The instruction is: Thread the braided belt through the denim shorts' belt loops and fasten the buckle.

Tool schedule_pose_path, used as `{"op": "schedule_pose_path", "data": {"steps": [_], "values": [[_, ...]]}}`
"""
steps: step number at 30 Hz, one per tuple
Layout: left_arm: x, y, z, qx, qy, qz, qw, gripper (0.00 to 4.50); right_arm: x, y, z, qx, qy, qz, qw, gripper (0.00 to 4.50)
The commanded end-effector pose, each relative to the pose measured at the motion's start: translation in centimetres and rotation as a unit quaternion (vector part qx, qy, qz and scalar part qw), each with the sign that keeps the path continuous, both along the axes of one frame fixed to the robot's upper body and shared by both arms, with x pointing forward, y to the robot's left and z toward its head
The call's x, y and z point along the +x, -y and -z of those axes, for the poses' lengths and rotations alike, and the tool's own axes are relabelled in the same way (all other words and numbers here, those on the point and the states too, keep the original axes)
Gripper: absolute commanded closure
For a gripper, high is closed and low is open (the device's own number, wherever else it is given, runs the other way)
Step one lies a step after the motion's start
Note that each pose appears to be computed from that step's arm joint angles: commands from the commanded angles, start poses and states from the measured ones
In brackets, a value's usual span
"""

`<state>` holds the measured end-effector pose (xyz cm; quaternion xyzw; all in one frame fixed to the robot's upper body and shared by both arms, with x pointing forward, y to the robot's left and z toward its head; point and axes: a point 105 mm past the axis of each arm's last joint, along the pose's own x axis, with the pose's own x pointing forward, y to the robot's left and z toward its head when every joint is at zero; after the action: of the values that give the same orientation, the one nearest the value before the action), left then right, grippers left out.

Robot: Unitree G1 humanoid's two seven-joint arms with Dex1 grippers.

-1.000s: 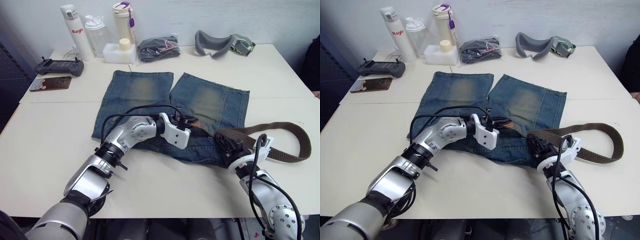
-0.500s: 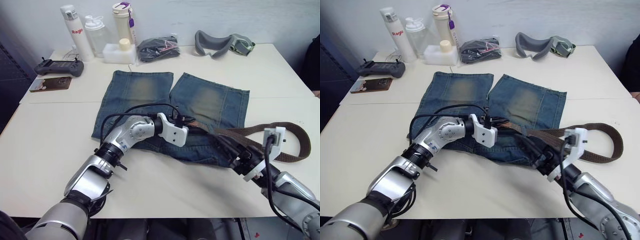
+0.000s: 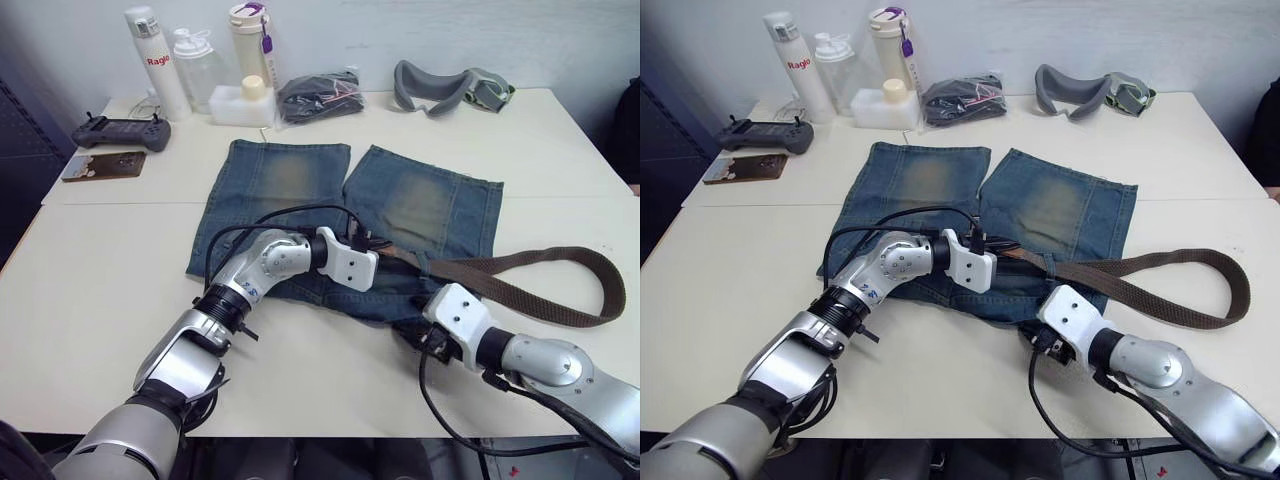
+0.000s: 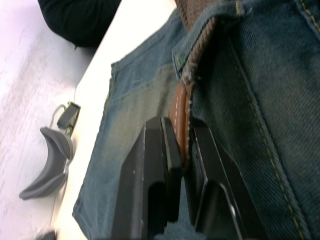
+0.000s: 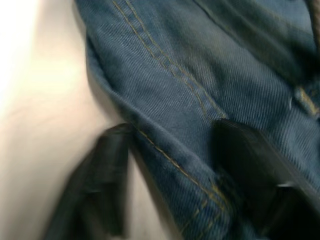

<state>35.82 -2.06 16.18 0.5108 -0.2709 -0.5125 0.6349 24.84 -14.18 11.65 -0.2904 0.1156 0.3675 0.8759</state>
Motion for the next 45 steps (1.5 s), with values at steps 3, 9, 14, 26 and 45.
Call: {"op": "schedule_pose_path", "data": {"steps": [3,9,14,26,45], "values": [[0.5,-0.8,-2.1,-0.003,0.016,-0.009,1.000,4.50,2.2,6.2,-1.0,-0.083,0.054,0.090,0.991,4.42],[0.3,-0.7,-3.5,0.034,0.012,-0.012,0.999,4.50,2.7,10.9,-1.8,-0.100,0.059,0.160,0.980,4.42],[-0.3,-0.5,-5.6,0.048,-0.010,-0.026,0.998,4.50,2.8,11.8,-1.5,-0.094,0.049,0.173,0.979,4.42],[-0.5,-0.8,-2.6,0.079,-0.046,-0.055,0.994,4.50,3.0,11.0,-1.6,-0.044,0.036,0.168,0.984,4.42],[-1.1,1.5,-4.5,-0.039,-0.014,-0.070,0.997,4.50,0.0,2.7,-5.0,0.596,-0.201,0.132,0.767,0.04]]}}
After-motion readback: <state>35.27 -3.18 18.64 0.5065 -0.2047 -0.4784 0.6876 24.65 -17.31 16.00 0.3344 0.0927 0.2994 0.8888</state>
